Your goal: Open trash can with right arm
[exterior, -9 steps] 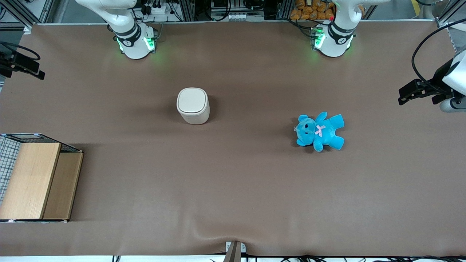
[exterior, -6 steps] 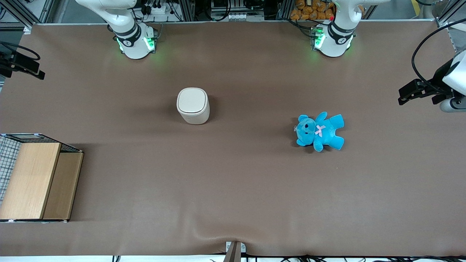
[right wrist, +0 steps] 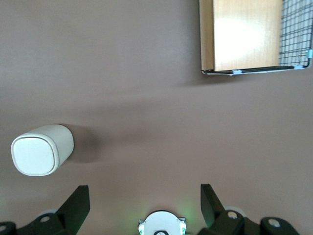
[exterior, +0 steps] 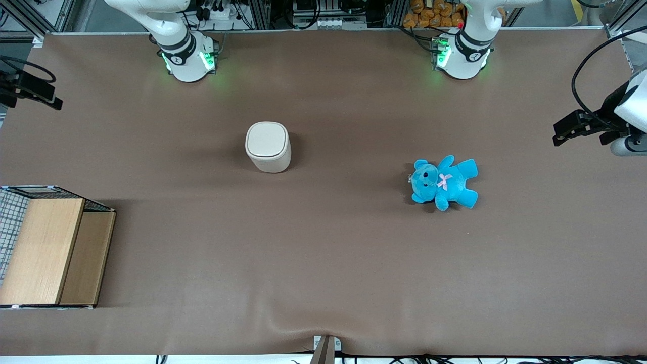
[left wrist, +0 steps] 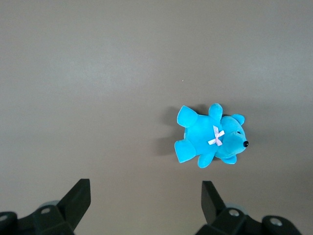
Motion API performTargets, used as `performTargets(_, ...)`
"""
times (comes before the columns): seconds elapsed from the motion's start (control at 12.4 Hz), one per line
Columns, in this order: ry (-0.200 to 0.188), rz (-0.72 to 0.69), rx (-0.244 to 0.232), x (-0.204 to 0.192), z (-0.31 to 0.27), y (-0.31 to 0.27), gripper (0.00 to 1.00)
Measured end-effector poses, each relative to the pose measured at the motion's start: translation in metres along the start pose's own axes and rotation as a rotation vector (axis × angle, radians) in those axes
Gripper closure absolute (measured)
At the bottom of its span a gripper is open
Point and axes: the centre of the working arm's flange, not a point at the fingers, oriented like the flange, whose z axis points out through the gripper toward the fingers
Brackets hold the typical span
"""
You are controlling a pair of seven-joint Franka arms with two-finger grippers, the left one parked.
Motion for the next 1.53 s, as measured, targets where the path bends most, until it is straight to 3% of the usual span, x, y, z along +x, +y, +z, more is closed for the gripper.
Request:
performTargets(0.24, -0.037, -0.116, -0.014, 0.006, 0.017, -0.067, 0.0)
performTargets(0.72, -0.196, -0.215, -0.076, 0.02, 0.095, -0.183, 0.0)
performTargets(1.05, -0.284, -0.214, -0.087, 0.019, 0.147, -0.242, 0.0)
performTargets(1.37, -0.345, -0.169, -0.027, 0.024, 0.196, -0.263, 0.0)
performTargets(1.53, -0.373, -0.148, -0.005, 0.021, 0.215, -0.267, 0.22)
